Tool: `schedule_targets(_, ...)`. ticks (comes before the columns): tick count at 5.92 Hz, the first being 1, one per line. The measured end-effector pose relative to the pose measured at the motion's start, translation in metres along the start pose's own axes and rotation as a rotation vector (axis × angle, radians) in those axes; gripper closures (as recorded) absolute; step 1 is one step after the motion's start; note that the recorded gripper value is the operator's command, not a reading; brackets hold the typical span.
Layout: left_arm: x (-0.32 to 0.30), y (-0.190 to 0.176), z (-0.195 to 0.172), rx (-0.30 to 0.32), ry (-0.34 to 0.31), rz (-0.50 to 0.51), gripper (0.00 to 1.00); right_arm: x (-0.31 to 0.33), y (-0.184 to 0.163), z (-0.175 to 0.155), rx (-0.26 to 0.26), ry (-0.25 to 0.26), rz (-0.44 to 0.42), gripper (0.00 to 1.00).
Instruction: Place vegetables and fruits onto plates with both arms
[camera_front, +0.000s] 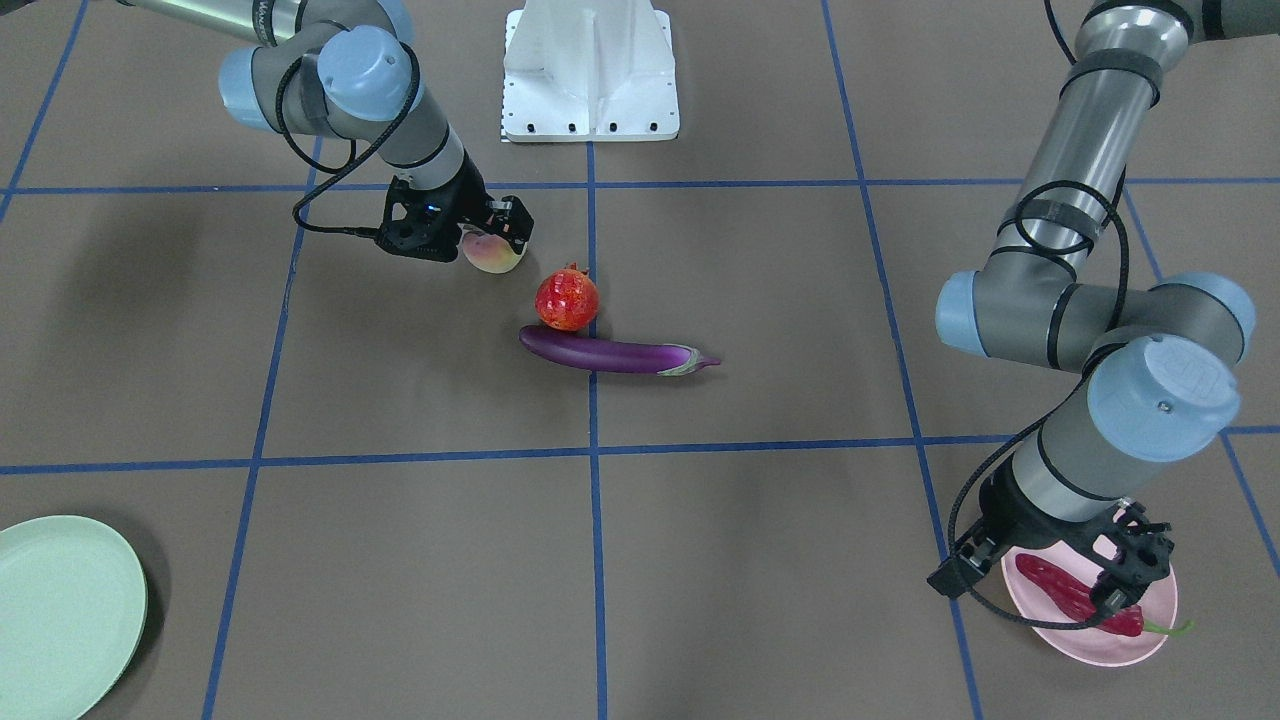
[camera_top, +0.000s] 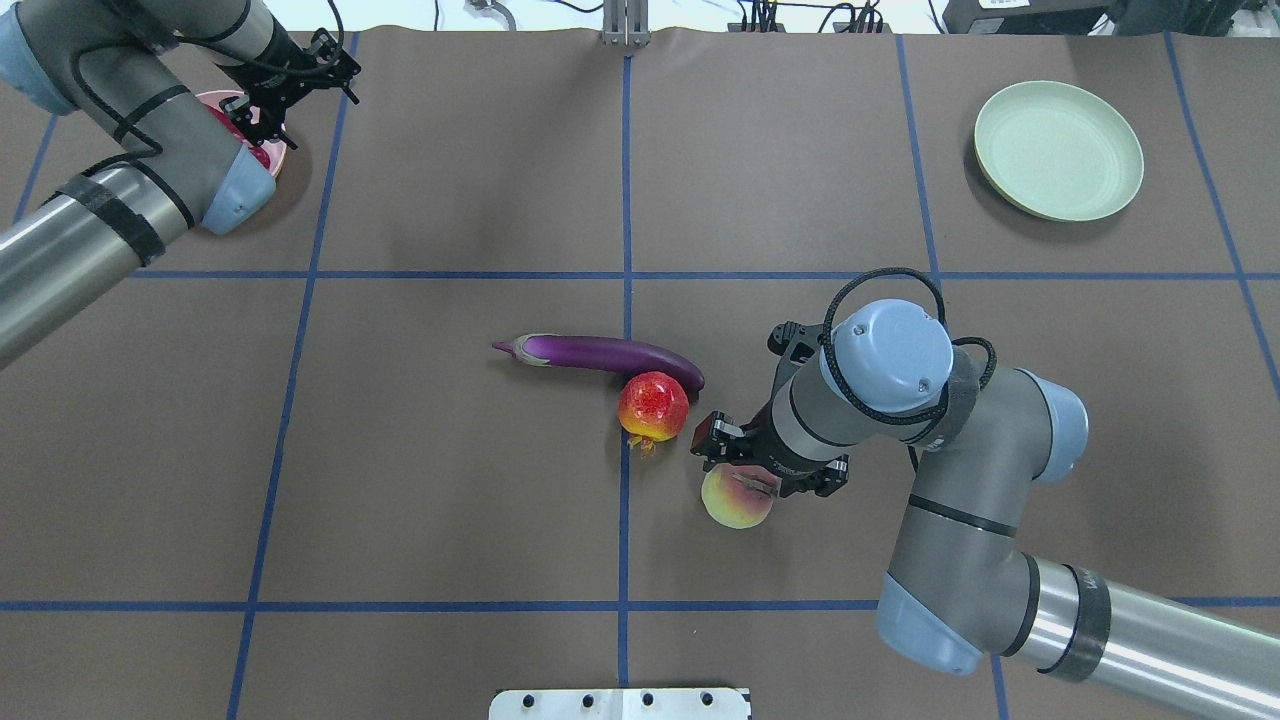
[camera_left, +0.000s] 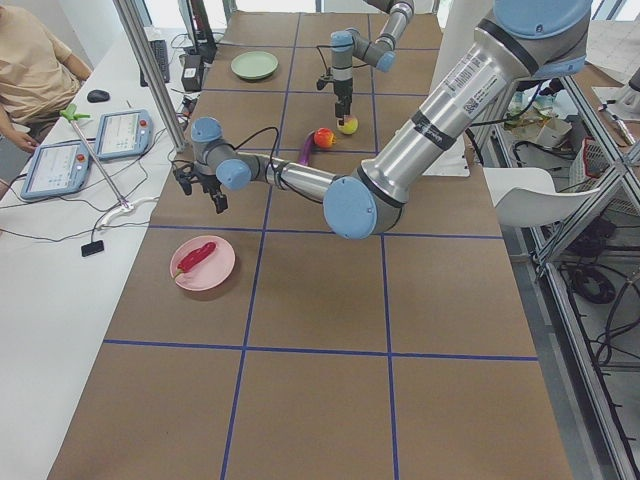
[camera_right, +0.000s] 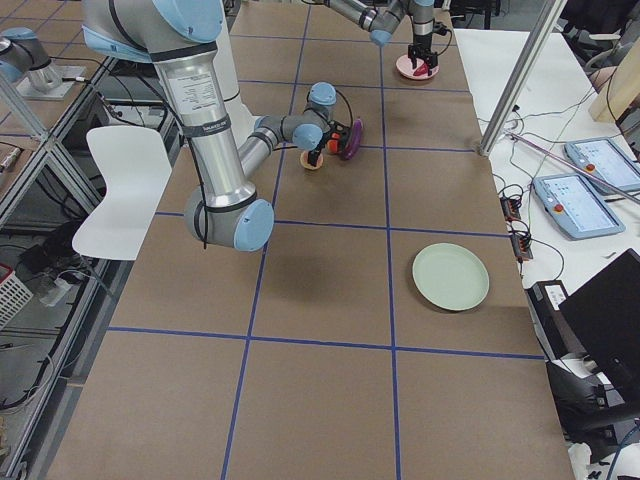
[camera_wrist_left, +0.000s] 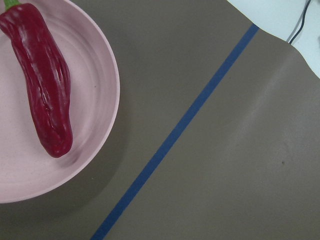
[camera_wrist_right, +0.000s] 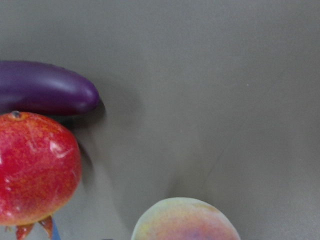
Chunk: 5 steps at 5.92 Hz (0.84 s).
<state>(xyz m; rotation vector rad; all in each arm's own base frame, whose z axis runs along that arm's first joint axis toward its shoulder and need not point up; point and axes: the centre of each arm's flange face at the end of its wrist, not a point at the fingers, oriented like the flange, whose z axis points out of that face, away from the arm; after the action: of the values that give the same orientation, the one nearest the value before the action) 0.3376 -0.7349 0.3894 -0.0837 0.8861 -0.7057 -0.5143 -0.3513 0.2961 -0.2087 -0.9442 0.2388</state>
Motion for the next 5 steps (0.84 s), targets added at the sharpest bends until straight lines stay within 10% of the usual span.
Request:
schedule_targets(2, 0.002, 0.001, -0.002, -0.001, 0.004, 0.001, 0.00, 0.000, 0.008, 0.006, -0.007, 0.005, -0.004, 1.00)
schedule_targets(5, 0.047, 0.081, -0.030, -0.085, 0.089, -0.114, 0.00, -0.005, 0.010, -0.010, -0.006, -0.021, 0.012, 1.00)
